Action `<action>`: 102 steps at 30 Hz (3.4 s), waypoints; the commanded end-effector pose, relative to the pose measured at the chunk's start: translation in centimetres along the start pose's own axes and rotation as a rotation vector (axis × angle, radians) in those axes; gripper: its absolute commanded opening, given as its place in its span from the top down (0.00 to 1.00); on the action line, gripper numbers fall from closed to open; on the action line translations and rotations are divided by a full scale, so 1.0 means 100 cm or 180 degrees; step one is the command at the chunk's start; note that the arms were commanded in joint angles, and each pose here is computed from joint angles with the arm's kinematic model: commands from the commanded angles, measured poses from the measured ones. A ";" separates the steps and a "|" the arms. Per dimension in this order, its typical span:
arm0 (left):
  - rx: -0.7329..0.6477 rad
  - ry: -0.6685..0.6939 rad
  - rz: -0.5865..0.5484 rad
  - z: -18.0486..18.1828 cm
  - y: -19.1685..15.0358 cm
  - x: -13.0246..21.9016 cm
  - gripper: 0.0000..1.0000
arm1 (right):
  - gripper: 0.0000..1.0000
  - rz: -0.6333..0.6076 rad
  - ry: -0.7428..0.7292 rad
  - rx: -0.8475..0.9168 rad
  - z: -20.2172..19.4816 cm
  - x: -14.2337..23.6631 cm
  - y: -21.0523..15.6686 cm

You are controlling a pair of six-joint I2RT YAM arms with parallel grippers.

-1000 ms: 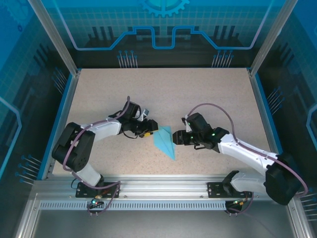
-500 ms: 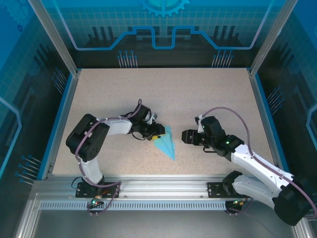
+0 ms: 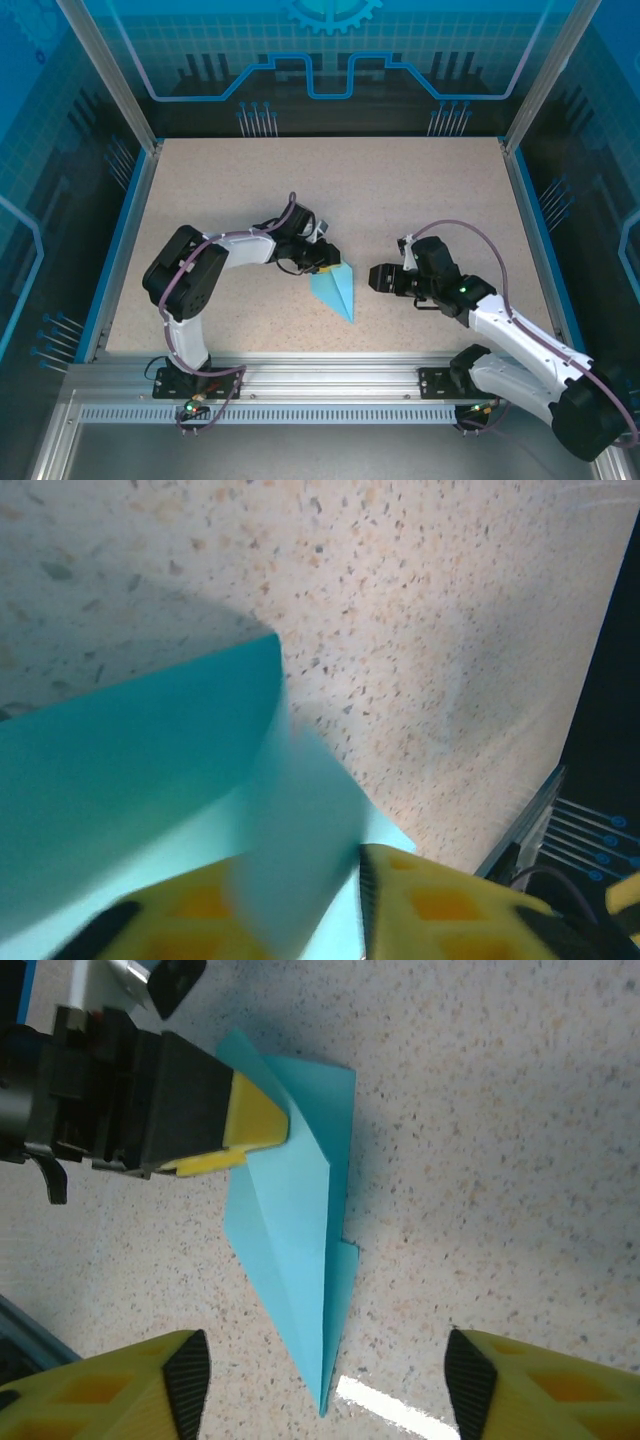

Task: Fold a paper plane with a square sheet of paper (fold left side to right side)
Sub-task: Turn over the paper at the center of the table.

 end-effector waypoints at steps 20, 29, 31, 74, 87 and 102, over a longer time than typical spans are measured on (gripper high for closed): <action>-0.0566 -0.0928 -0.0519 -0.124 0.012 0.123 0.93 | 0.00 0.0330 0.1992 -0.0169 0.017 -0.019 0.019; -0.0508 -0.1183 -0.0405 -0.129 0.006 0.127 0.94 | 0.03 0.0060 0.2352 -0.0093 0.040 -0.013 0.048; -0.0495 -0.1216 -0.0381 -0.127 0.004 0.126 0.94 | 0.10 -0.0020 0.2344 -0.0079 0.043 -0.008 0.055; -0.0811 0.0147 -0.2789 -0.061 -0.073 0.281 0.07 | 0.89 0.1285 -0.2757 0.2625 0.076 -0.013 0.078; -0.0787 0.0200 -0.2817 -0.055 -0.080 0.284 0.04 | 0.88 0.2482 -0.3281 0.3908 0.093 -0.116 0.024; -0.0669 0.0152 -0.2395 -0.060 -0.070 0.268 0.03 | 0.57 0.2962 -0.2136 0.3601 0.109 -0.130 -0.017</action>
Point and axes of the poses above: each hand's point on the last joint's axis, 136 mm out from that joint toward the fingers, its own x axis back along the fingers, its own z axis along the line the jaws close on, y = z × x, the point moved 9 cm from there along x, back along the fingers, and after that the axes turned 11 degrees about x, right-handed, at the moved point
